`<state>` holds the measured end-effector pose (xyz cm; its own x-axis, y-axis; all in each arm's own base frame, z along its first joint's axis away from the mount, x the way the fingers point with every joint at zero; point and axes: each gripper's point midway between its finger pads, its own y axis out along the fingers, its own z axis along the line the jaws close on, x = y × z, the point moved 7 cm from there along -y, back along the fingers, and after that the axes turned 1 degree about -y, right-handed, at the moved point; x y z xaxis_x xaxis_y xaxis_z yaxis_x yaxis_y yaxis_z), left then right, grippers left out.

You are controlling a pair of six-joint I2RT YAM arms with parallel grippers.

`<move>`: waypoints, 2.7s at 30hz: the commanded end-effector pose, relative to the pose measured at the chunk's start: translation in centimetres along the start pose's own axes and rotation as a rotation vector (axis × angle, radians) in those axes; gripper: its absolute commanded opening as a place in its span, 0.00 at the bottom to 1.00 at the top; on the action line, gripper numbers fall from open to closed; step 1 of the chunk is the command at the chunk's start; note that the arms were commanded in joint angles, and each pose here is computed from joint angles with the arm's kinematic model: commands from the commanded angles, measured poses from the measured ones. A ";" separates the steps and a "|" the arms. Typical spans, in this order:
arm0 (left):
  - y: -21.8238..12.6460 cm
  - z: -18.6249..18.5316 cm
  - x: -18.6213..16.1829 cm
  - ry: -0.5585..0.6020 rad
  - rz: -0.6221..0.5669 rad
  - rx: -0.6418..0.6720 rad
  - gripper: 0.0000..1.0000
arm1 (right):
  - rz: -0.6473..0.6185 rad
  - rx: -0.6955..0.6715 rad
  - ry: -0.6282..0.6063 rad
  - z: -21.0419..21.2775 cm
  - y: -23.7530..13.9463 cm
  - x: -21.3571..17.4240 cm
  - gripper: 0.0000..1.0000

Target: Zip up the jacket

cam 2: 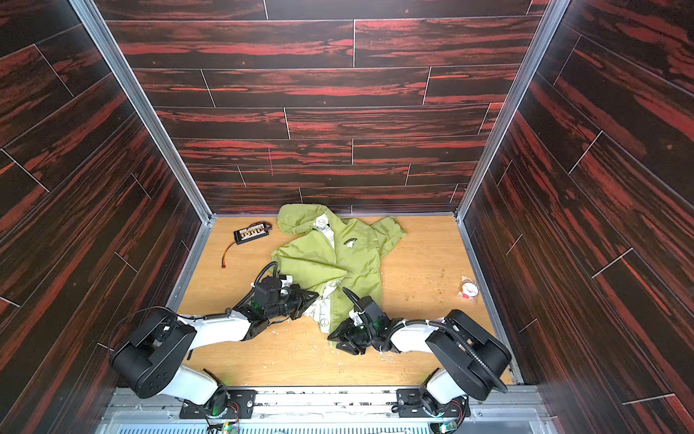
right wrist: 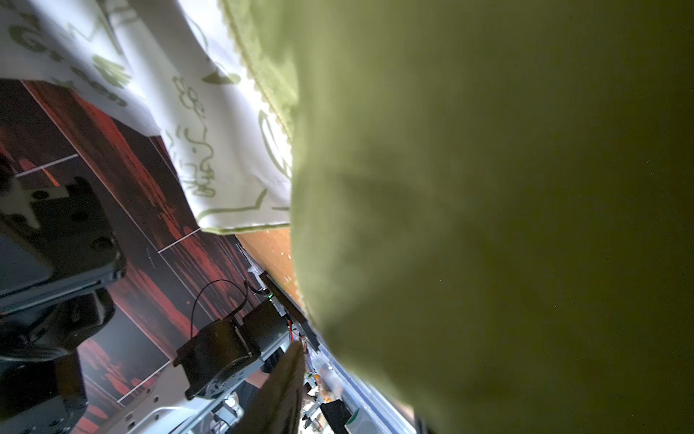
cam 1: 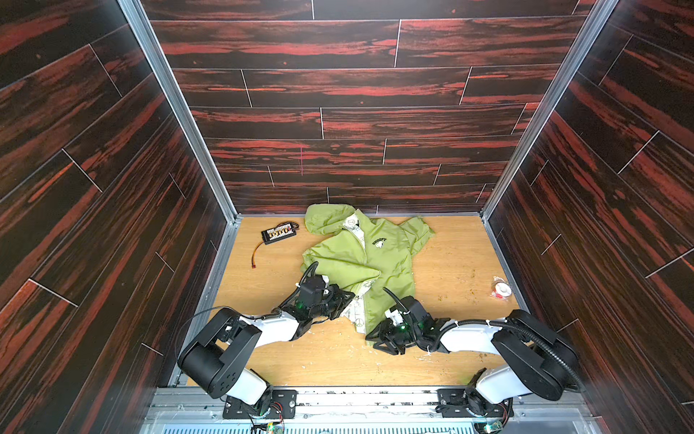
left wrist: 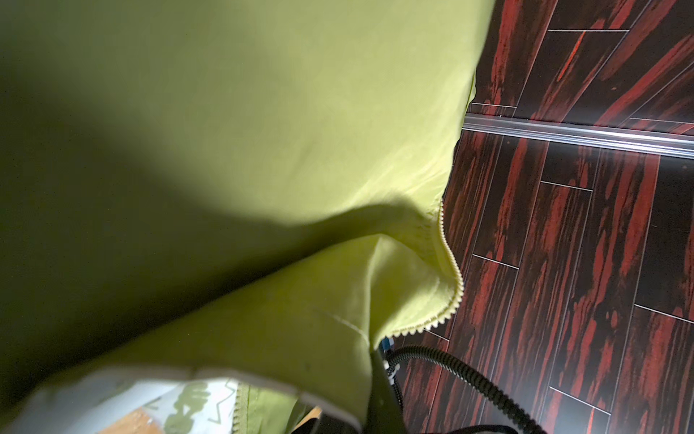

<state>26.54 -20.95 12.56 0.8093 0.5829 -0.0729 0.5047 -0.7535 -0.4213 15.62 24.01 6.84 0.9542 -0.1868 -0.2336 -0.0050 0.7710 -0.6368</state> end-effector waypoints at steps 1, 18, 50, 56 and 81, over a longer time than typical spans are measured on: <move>-0.7 -0.8 0.1 0.008 -0.013 -0.036 0.00 | -0.081 -0.175 0.080 -3.5 0.6 0.8 0.38; -0.4 -1.4 0.0 0.017 0.018 -0.040 0.00 | -0.171 -0.144 0.056 -1.1 -2.8 2.0 0.03; 1.5 -0.4 -0.8 0.041 0.115 0.045 0.00 | -0.351 0.112 -0.142 12.7 -16.1 10.4 0.00; 4.1 -0.5 -1.9 0.035 0.201 0.031 0.00 | -0.122 0.096 -0.172 11.1 -9.2 7.9 0.00; 8.1 2.9 -2.3 -0.029 0.330 0.097 0.00 | -0.166 0.163 0.049 3.2 -6.1 4.4 0.54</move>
<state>27.39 -26.80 6.03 0.9040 0.3532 -0.2410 0.2008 -0.8483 -0.4900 21.01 20.43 10.92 0.9346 -0.2963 -0.1968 0.1325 0.8035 -0.5804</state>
